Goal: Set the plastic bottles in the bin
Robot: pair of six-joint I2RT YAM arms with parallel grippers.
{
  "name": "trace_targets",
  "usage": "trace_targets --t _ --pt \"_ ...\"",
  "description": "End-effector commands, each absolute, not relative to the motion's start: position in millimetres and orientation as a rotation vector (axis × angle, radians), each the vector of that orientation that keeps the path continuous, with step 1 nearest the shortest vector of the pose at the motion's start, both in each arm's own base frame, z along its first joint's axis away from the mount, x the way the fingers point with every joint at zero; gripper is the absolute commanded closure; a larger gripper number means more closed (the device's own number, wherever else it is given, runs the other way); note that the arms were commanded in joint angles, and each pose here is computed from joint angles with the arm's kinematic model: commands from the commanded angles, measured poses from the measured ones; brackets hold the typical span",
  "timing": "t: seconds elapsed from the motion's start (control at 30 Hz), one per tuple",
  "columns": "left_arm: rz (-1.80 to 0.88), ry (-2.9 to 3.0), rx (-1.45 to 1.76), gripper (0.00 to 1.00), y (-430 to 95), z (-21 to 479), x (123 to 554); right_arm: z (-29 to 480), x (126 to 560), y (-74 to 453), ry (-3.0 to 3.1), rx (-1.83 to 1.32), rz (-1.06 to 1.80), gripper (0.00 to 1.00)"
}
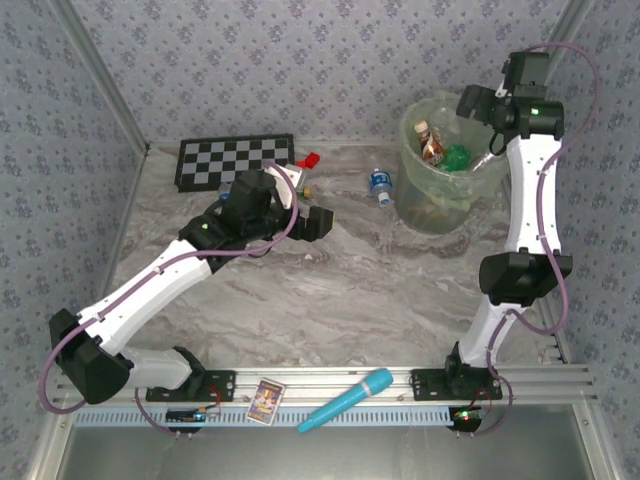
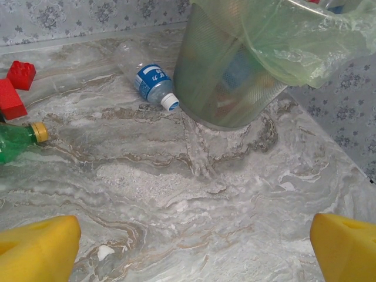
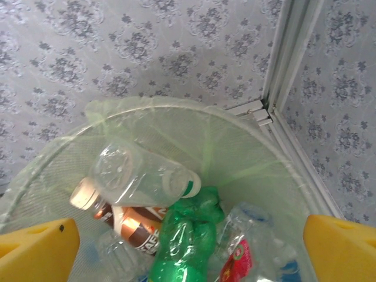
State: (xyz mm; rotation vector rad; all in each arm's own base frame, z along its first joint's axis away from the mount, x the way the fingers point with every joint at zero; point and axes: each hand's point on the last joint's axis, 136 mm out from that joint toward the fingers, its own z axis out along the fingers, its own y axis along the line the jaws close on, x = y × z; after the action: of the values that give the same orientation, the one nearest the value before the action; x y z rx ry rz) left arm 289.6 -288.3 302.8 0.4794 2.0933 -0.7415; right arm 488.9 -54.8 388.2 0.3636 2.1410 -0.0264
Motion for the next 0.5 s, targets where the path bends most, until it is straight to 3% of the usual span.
trace_targets --t 0.0,0.47 --pt "-0.712 2.096 0.418 0.00 -280.2 309.6 298.9 405.5 472.7 -40.5 2.120 0.307 -0.057 0.00" --pt "-0.585 2.234 0.157 0.00 -223.0 260.7 319.7 403.6 432.2 48.9 2.162 0.060 -0.117 0.00"
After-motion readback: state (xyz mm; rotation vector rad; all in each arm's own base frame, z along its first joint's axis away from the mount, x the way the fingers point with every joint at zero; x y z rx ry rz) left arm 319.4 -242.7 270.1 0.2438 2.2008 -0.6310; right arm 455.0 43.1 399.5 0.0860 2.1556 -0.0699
